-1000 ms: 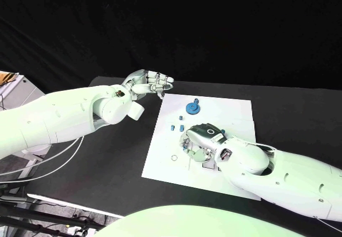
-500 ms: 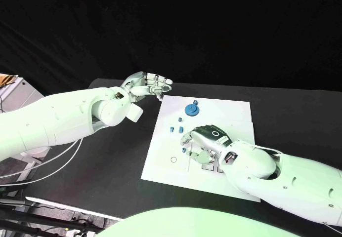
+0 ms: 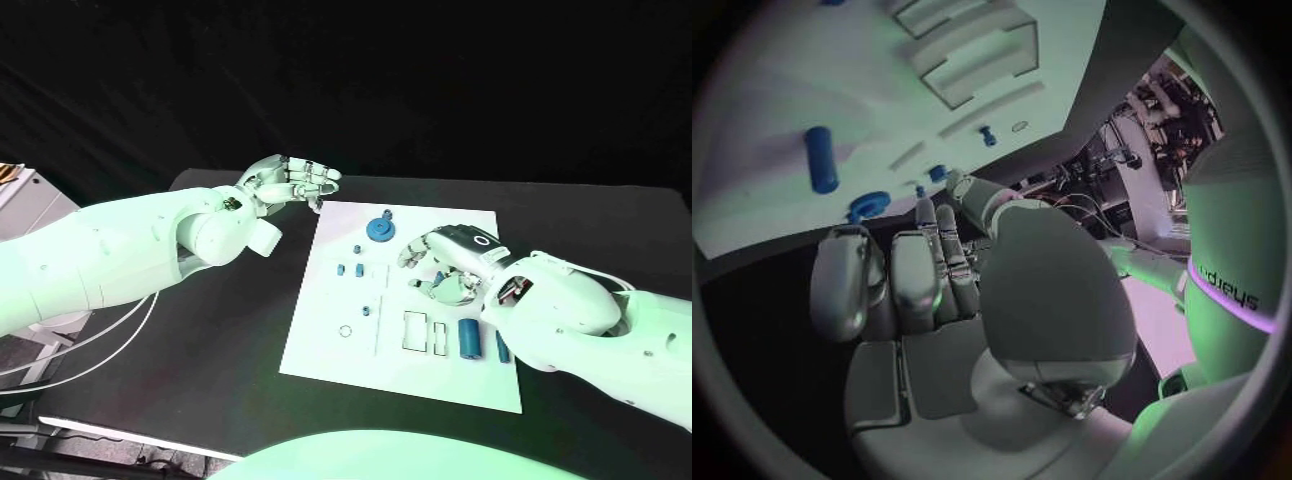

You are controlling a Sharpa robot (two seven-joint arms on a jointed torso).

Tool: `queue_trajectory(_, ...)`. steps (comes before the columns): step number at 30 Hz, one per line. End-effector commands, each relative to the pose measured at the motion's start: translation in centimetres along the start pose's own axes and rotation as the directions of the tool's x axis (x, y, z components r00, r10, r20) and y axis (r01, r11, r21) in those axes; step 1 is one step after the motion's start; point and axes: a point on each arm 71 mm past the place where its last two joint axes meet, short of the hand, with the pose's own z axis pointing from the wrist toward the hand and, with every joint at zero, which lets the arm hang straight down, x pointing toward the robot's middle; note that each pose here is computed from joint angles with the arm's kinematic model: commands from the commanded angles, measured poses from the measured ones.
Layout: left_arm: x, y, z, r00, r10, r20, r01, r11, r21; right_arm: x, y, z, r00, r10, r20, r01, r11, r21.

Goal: Assemble the parts on the task board

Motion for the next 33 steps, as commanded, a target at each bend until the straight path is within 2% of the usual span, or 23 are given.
queue_trajectory(1,0.21,-0.13,0.06,1.0,-0.01,-0.02,0.01,1.0,0.008,-0.4,-1.5,-0.2,0.995,0.048,-0.092,-0.042,0.997,0.066)
queue_trajectory(5,0.24,-0.12,0.06,1.0,-0.01,-0.022,0.011,1.0,0.009,-1.3,-3.3,-0.3,0.994,0.011,-0.106,-0.001,0.995,0.098)
queue_trajectory(10,0.17,-0.09,0.01,1.0,-0.01,-0.022,0.01,1.0,0.007,-1.5,-4.6,-0.5,0.989,-0.027,-0.146,0.045,0.992,0.119)
queue_trajectory(21,0.08,-0.04,0.0,1.0,-0.01,-0.022,0.01,1.0,0.004,-0.9,-5.0,-0.4,0.978,-0.044,-0.203,0.07,0.99,0.124)
queue_trajectory(33,0.0,-0.02,-0.04,1.0,-0.01,-0.021,0.01,1.0,0.001,-0.2,-4.9,-0.2,0.975,-0.042,-0.218,0.071,0.99,0.125)
